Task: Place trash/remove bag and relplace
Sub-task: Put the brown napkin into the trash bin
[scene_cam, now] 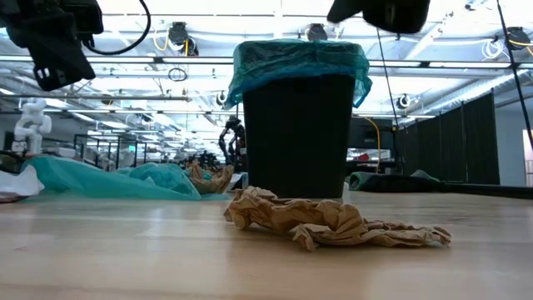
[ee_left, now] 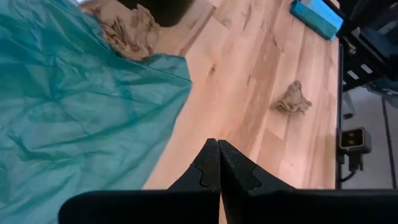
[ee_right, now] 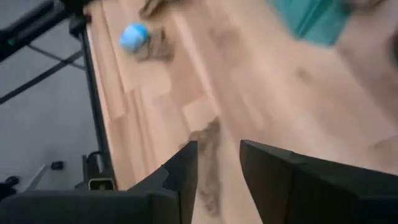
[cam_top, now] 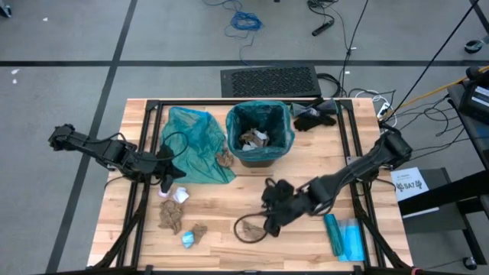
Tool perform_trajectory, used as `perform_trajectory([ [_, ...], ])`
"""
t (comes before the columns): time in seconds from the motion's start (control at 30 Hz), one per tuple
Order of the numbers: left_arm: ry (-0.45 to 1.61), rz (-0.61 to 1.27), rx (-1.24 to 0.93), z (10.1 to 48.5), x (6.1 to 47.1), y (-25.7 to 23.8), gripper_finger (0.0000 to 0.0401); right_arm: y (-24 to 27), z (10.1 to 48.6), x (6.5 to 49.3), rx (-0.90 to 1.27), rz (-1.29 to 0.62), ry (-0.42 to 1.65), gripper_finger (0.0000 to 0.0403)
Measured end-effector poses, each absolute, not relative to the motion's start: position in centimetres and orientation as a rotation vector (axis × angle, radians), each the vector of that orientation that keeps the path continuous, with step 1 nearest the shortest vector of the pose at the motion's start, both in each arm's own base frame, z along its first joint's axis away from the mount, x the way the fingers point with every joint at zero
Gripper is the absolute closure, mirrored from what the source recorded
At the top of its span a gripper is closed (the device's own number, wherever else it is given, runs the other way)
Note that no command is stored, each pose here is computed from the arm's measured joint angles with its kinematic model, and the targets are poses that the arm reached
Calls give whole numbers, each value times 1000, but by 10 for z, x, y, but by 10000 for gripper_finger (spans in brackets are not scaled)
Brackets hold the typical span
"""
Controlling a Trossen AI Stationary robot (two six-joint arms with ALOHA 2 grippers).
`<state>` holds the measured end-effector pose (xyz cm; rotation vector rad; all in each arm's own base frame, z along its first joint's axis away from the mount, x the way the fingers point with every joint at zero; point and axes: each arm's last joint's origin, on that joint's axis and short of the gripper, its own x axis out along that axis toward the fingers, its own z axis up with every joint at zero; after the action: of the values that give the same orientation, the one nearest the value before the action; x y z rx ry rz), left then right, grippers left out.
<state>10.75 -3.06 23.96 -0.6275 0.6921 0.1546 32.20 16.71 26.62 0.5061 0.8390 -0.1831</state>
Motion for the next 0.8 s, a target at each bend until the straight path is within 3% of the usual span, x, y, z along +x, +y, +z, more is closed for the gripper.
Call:
perform_trajectory([
  [0.4, 731, 98, -672, 239, 107, -33, 401, 194, 189, 364, 492, -132, 879, 188],
  [0.8, 745, 85, -705, 239, 107, -33, 401, 208, 132, 368, 451, -103, 1033, 193],
])
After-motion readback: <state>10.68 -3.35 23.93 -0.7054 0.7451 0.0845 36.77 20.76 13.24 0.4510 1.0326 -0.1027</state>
